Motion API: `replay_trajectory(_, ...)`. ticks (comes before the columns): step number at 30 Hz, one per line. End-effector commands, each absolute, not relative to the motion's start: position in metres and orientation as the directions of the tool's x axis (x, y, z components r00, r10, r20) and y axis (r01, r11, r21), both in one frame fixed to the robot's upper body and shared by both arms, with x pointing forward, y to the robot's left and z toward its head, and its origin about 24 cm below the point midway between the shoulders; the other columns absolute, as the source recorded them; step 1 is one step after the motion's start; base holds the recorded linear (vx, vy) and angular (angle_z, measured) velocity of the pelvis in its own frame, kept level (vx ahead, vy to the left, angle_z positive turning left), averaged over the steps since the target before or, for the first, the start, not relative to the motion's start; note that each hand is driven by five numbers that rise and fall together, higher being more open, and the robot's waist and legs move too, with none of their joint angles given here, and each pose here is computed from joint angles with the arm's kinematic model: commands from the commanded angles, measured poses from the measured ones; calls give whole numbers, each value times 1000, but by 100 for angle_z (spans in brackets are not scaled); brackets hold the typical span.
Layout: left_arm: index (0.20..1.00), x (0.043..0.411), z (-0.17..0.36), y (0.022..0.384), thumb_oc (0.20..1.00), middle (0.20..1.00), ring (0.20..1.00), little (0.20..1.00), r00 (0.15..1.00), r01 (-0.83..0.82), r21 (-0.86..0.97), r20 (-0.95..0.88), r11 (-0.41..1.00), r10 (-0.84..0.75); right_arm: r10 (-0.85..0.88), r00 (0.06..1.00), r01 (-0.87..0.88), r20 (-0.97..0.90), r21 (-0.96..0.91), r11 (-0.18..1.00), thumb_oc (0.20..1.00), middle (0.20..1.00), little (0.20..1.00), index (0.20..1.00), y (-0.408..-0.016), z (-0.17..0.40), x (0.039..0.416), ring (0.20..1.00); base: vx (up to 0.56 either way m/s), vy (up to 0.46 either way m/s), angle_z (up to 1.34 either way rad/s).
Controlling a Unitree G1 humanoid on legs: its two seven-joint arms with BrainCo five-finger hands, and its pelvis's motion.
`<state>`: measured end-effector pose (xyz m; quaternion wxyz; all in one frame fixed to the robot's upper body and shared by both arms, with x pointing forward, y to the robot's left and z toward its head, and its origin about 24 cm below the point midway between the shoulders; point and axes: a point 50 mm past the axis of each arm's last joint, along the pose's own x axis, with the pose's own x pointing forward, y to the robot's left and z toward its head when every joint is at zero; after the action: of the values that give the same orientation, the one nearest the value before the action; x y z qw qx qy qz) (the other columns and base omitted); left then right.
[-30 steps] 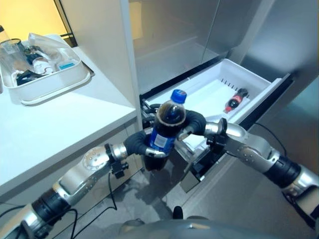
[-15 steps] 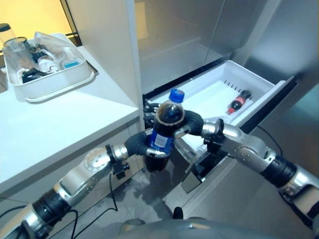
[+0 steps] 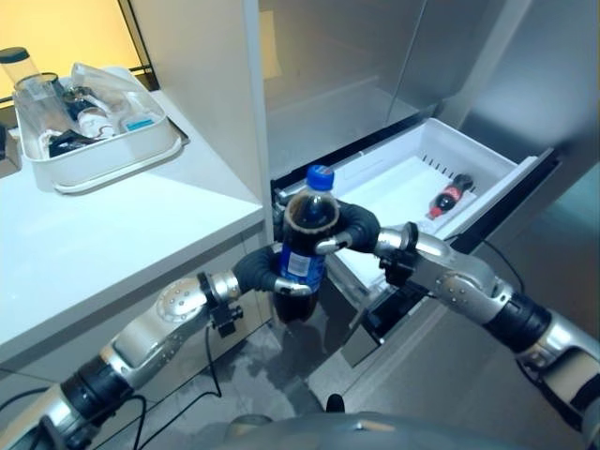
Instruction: Take the drinks into the refrigerator
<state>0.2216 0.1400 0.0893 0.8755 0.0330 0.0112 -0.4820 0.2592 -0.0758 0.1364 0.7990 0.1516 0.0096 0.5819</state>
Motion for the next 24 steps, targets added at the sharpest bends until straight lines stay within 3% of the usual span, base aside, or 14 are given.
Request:
replay_trajectory(1,200,238,142,115,200,200,200,200,440,853,223,178,472,-880,948,-12,-972,319,219,-86,200,200,200,200,-19,166,221,200,0,0,0)
replay_trajectory(10,200,238,142,115,200,200,200,200,448,850,216,185,481,-875,943,-7,-967,332,237,-91,200,200,200,200,-19,166,220,200,0,0,0)
replay_trajectory(13,200,238,140,115,200,200,200,200,462,847,194,191,495,-866,927,48,-954,372,291,-67,200,200,200,200,-19,163,223,200,0,0,0)
replay_trajectory(14,442,238,139,116,442,442,442,442,472,844,183,193,504,-860,917,80,-948,390,314,-51,200,200,200,200,-20,162,225,200,0,0,0)
replay_trajectory(15,940,239,137,117,940,940,940,940,483,841,170,194,514,-854,906,120,-941,407,338,-28,200,200,200,200,-22,161,228,200,0,0,0)
replay_trajectory(16,1000,239,135,118,1000,1000,1000,1000,492,839,156,193,522,-849,892,158,-934,424,358,-5,200,200,200,200,-24,160,231,200,0,0,0)
replay_trajectory(19,1000,238,132,120,1000,1000,1000,1000,510,834,129,193,537,-838,868,215,-922,447,387,29,200,200,200,200,-29,158,235,200,0,0,0)
replay_trajectory(22,1000,235,122,125,1000,1000,1000,1000,549,823,63,174,565,-818,792,372,-879,483,459,133,200,200,200,200,-46,153,248,200,0,0,0)
replay_trajectory(24,1000,234,120,126,1000,1000,1000,1000,553,822,55,168,568,-816,780,394,-871,486,468,148,200,200,200,200,-49,153,249,200,0,0,0)
